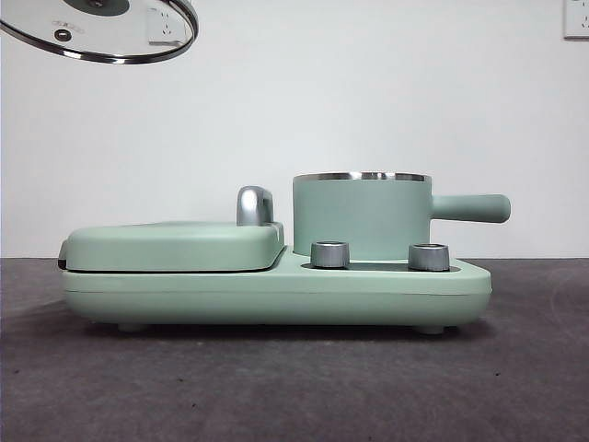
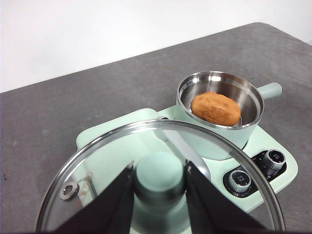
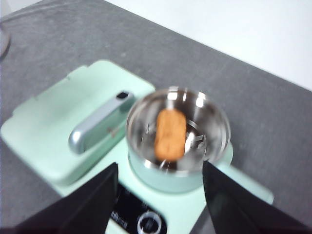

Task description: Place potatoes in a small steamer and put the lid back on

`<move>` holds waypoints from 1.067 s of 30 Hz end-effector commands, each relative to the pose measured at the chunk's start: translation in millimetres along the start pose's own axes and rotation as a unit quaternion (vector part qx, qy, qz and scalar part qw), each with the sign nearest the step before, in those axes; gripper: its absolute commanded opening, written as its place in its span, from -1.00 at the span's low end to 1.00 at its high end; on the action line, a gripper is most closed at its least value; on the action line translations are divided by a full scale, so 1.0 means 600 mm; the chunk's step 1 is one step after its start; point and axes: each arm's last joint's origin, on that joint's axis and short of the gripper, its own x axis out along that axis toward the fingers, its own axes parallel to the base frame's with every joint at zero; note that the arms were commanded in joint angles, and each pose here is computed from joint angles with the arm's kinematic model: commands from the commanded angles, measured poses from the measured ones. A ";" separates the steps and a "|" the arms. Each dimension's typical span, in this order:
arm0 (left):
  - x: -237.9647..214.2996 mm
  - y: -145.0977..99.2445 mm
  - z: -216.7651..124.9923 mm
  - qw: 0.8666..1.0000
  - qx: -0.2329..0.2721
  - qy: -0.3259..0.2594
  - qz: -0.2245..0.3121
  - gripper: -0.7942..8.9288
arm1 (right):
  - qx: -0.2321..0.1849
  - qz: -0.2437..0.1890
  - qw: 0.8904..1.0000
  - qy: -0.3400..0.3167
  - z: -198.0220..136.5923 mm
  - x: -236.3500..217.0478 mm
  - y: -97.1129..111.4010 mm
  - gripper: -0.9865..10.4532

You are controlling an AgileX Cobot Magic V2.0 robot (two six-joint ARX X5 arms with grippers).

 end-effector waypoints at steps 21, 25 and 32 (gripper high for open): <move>0.134 -0.040 0.034 0.991 0.037 -0.090 -0.087 -0.81 | 0.026 0.024 0.996 -0.082 -0.127 -0.151 0.042 -0.37; 0.181 -0.053 0.029 0.989 0.042 -0.097 -0.102 -0.81 | 0.036 0.025 0.996 -0.072 -0.130 -0.150 0.042 -0.37; 0.261 -0.073 0.029 0.987 0.062 -0.091 -0.117 -0.81 | 0.039 0.025 0.998 -0.051 -0.136 -0.149 0.042 -0.37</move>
